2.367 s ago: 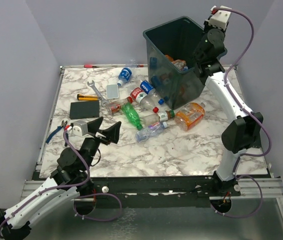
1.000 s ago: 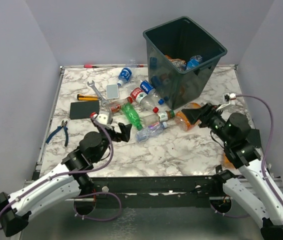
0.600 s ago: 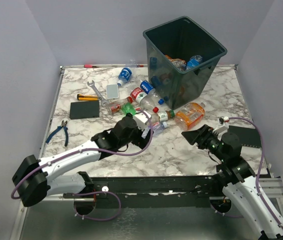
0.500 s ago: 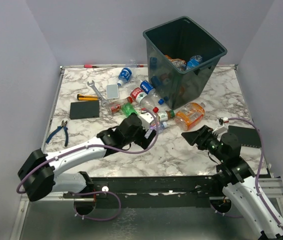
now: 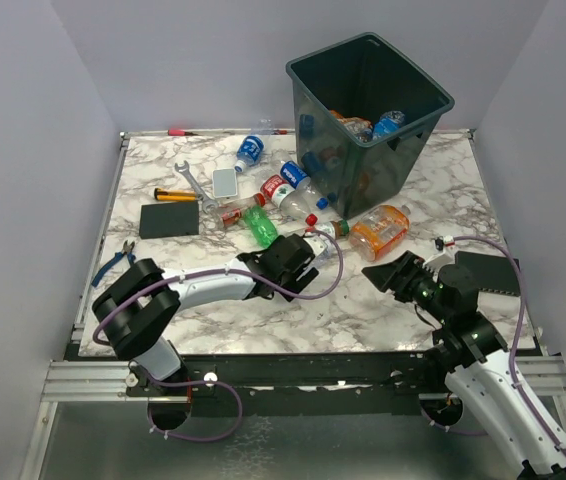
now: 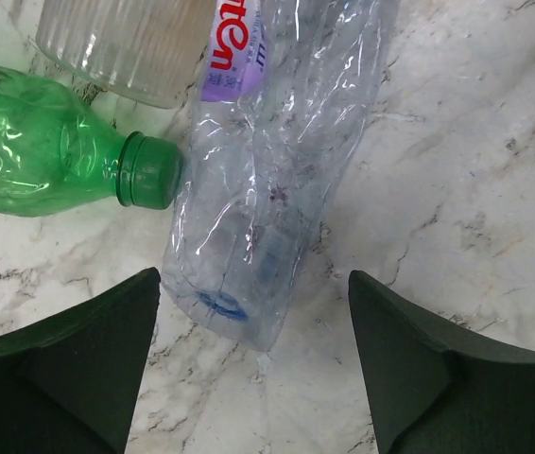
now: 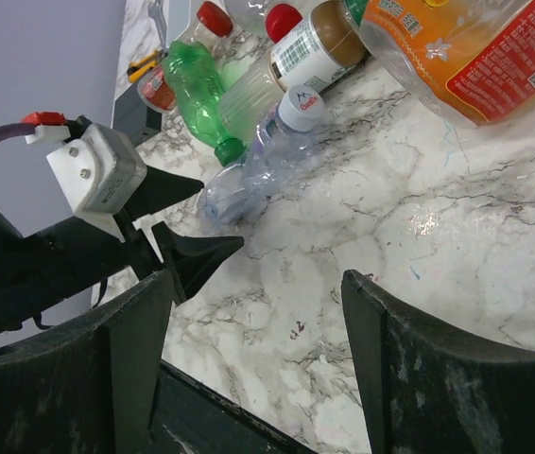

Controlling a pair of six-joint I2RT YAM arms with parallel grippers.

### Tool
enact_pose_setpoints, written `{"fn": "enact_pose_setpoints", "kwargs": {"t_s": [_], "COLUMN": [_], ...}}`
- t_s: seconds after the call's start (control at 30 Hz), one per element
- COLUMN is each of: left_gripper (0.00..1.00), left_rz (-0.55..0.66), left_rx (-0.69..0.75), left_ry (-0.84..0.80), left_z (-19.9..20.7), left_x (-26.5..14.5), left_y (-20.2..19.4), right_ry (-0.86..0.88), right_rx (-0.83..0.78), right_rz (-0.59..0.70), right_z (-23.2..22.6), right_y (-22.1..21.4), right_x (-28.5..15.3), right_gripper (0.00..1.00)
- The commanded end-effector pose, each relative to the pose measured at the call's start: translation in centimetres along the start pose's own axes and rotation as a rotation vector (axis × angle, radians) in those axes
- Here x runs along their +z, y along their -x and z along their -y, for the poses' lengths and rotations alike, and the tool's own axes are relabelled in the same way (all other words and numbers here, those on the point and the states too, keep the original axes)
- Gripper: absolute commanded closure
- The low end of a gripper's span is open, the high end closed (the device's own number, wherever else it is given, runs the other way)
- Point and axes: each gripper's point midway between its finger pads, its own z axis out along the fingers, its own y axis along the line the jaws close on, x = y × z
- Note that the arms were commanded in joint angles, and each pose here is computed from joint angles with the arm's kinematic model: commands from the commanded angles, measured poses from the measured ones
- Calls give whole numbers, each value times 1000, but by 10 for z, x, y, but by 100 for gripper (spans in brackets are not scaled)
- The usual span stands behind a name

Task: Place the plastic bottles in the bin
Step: Pick up the plastic bottle at the center of the board.

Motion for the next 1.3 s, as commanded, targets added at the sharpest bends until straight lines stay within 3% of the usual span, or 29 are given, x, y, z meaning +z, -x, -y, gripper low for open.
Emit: {"fn": "enact_pose_setpoints", "kwargs": {"t_s": [0.0,0.33,0.63,0.77,0.93,1.1,1.27], "left_gripper": [21,44,73,82,89,95,97], "left_rz": [-12,-46,-11,97,367,639,755], "left_rx": [25,24,21,-48,-146,-259,-346], "left_ry": [59,3,-48,-98,-291,-458,-513], "left_z": [-9,6,16,18,34,43,41], "left_x": [2,12,2,-30,-97,-162,-186], "left_y": [2,-5,2,24,64,84,76], "right_ry": [-13,1,39,169,333,365,462], "right_rx": [19,22,5,-86,-235,-279,-233], "right_rz": [-7,-14,-14,-48,-123,-27,94], "right_z": [4,0,-9,-45,-98,-122,-145], "right_y": [-3,-3,-2,6,18,45,66], "right_x": [2,3,-4,-14,-32,-40,-44], "right_gripper": [25,26,26,24,24,24,21]}}
